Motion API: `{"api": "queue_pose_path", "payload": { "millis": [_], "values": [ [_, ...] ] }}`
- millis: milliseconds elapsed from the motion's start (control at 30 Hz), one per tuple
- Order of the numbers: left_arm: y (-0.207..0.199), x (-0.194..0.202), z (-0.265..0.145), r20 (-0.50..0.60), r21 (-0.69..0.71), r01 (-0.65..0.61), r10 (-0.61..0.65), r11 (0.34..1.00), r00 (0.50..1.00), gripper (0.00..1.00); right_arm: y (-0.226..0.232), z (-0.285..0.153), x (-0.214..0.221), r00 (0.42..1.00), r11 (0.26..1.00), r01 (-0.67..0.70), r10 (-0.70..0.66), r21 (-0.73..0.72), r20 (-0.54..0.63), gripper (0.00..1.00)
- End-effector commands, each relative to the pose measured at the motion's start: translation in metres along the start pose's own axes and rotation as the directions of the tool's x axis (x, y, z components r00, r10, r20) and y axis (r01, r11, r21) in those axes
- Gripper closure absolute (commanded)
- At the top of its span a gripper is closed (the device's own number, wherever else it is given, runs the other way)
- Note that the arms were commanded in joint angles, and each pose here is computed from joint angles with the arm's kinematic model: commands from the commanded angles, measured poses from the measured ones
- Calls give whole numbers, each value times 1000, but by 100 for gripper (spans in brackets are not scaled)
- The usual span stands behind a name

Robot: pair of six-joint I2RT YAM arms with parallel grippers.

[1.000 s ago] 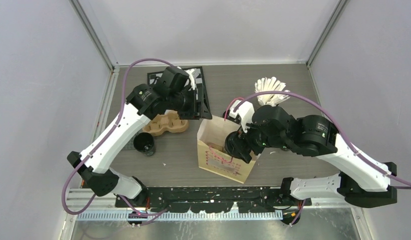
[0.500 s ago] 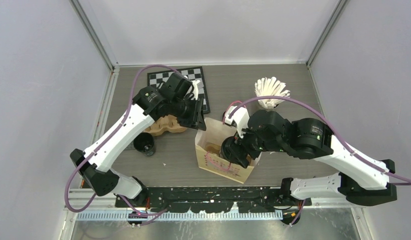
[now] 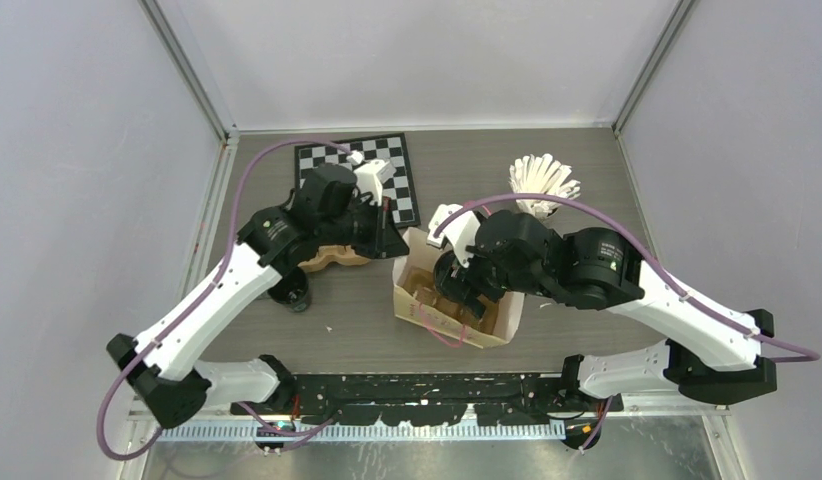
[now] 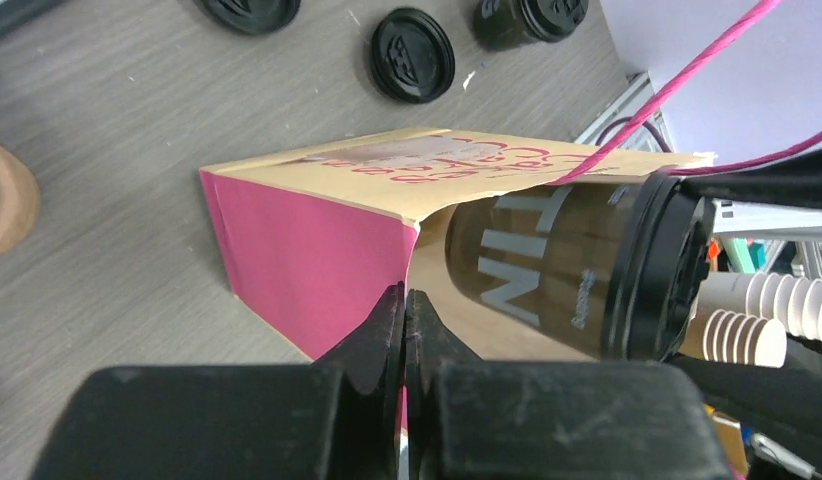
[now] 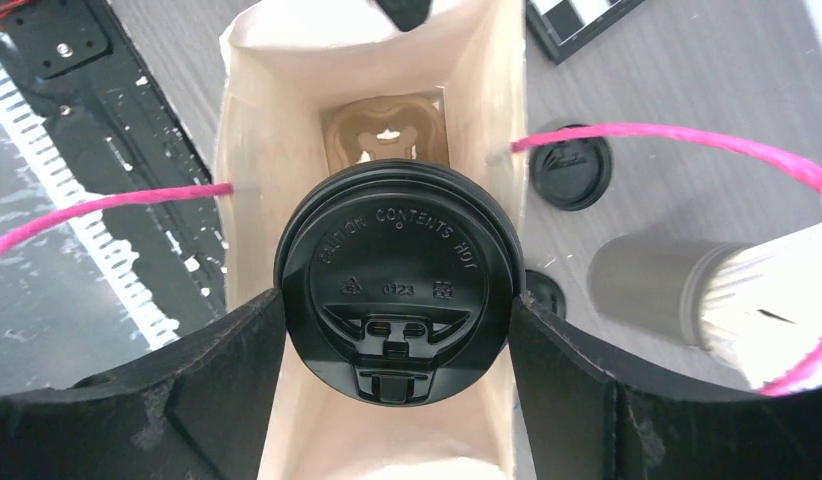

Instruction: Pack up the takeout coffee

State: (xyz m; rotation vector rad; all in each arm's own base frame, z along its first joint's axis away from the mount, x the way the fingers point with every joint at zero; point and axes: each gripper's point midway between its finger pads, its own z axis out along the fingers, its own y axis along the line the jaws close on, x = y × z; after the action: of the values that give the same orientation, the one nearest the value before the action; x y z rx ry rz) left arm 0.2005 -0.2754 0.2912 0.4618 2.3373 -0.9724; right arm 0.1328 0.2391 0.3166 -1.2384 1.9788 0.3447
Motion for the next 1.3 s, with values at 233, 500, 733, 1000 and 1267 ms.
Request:
{"api": "queue_pose_path", "payload": {
  "millis": [233, 500, 733, 1000, 1267],
  "values": [
    [-6, -41, -15, 323, 84, -125, 91, 989, 942, 100, -16, -3, -25, 984, 986, 153, -158, 67, 79, 36],
    [-8, -25, -15, 256, 122, -116, 82, 986, 963, 76, 3, 16, -3, 982, 983, 185, -185, 16, 44, 38],
    [-15, 7, -50, 74, 101, -46, 39, 994, 997, 50, 25, 18, 6, 974, 975, 223, -224, 21, 44, 38],
    [-10, 54, -55, -12, 154, 30, -28, 988, 1000, 42, 37, 26, 11, 955, 954, 291, -294, 75, 42, 38],
    [-7, 69, -48, -25, 192, 20, -16, 981, 1000, 39, 28, 26, 7, 949, 944, 300, -310, 136, 61, 38]
  ]
}}
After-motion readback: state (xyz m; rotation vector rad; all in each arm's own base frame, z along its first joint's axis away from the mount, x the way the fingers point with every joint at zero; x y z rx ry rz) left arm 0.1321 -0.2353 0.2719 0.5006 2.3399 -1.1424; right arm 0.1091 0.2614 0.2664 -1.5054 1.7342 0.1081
